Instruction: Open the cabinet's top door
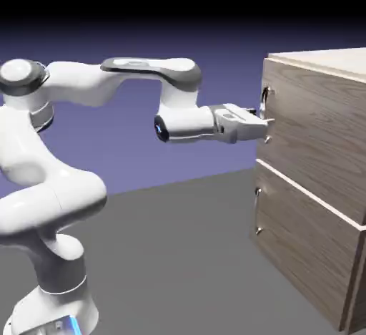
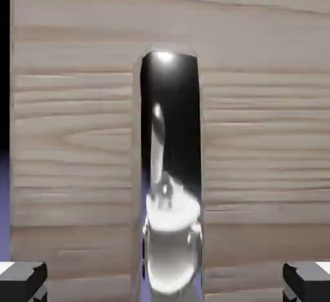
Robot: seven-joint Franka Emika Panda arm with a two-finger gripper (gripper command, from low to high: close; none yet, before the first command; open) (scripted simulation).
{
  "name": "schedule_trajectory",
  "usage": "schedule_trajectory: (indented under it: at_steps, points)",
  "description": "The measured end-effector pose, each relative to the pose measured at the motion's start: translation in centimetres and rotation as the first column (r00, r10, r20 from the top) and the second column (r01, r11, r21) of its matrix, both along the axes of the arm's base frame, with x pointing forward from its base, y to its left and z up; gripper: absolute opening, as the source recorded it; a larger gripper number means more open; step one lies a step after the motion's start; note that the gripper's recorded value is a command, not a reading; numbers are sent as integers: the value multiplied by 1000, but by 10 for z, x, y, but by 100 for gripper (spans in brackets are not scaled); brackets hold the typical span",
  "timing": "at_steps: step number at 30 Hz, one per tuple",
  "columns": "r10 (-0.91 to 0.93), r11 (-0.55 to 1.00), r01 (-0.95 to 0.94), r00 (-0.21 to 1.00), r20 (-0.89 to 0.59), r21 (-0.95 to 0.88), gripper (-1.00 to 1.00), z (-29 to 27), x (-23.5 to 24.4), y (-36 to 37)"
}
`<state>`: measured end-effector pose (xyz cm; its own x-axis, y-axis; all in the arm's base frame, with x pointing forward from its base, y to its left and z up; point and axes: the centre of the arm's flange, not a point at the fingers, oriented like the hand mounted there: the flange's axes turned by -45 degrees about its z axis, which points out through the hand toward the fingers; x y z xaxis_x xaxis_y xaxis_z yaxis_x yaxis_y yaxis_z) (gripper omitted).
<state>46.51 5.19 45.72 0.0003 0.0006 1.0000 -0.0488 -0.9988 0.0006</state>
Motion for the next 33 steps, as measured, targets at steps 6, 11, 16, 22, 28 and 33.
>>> schedule_trajectory:
  at_steps: [6, 11, 16, 22, 28, 33]
  points:
    - [75, 997, -75, 997, 0, 0, -100, 0, -25, -11]
    - [193, 981, -193, 981, 0, 0, -100, 0, -64, -31]
    - [315, 949, -315, 949, 0, 1, -100, 0, -102, -58]
    - [443, 896, -443, 896, 0, 1, -100, 0, -140, -93]
    - [549, 836, -549, 836, 0, 1, -100, 0, -168, -127]
    - [629, 778, -629, 778, 0, 1, -100, 0, -188, -158]
